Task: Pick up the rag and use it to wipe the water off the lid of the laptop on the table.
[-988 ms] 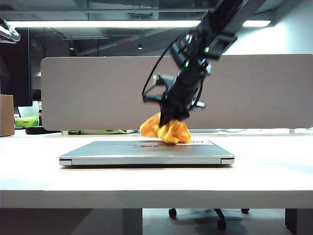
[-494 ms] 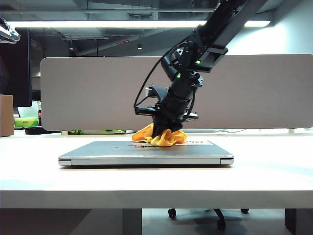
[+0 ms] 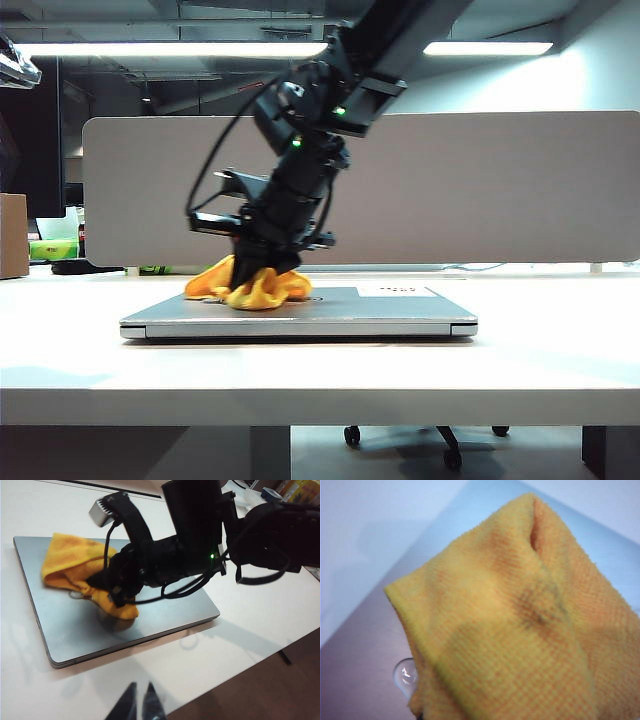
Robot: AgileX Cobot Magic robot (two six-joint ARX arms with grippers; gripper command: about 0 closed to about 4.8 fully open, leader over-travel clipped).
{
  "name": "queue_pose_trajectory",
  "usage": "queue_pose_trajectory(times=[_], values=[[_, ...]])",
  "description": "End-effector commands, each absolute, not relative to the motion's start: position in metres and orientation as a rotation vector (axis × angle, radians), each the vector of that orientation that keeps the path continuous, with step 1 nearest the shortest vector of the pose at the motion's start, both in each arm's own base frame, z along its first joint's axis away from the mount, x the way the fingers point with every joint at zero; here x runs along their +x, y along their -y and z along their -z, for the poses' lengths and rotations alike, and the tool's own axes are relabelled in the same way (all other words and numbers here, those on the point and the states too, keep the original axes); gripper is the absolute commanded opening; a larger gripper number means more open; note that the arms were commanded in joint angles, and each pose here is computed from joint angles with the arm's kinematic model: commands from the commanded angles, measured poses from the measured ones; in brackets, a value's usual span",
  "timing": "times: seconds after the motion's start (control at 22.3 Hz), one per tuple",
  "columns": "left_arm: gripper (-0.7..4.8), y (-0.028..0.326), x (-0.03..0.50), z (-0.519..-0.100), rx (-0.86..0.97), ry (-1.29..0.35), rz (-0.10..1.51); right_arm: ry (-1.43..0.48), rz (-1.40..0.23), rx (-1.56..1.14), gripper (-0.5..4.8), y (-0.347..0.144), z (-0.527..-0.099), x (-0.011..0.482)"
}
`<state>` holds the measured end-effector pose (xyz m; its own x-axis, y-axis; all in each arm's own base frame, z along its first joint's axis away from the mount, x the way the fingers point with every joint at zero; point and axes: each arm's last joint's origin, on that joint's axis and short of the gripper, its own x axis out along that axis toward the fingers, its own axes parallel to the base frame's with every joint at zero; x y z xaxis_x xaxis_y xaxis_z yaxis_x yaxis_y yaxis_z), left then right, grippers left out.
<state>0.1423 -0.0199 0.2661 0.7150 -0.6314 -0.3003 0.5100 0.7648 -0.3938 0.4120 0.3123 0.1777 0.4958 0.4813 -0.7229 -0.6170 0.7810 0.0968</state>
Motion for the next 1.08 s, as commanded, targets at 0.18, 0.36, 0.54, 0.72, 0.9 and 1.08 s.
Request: queue_pose_trajectory(times=[0.18, 0.36, 0.54, 0.72, 0.9, 1.08], values=[[0.22, 0.02, 0.142, -0.268, -0.287, -0.42, 0.648, -0.719, -0.667, -0.203, -0.08, -0.329, -0.211, 0.393], [0.22, 0.02, 0.142, -0.268, -0.287, -0.421, 0.648, -0.668, -0.693, -0.187, -0.09, -0.334, -0.227, 0.387], [0.22, 0.02, 0.142, -0.268, -0.287, -0.421, 0.648, -0.672, -0.697, -0.191, -0.08, -0.336, -0.225, 0.385], [0.22, 0.02, 0.142, -0.268, -0.287, -0.421, 0.648, -0.697, -0.706, -0.202, -0.08, -0.341, -0.213, 0.384], [0.22, 0.02, 0.142, -0.268, -0.287, -0.421, 0.648, -0.739, -0.714, -0.216, -0.08, -0.344, -0.201, 0.383], [0.22, 0.02, 0.142, -0.268, -0.287, -0.421, 0.648, -0.809, -0.704, -0.241, -0.09, -0.343, -0.186, 0.382]])
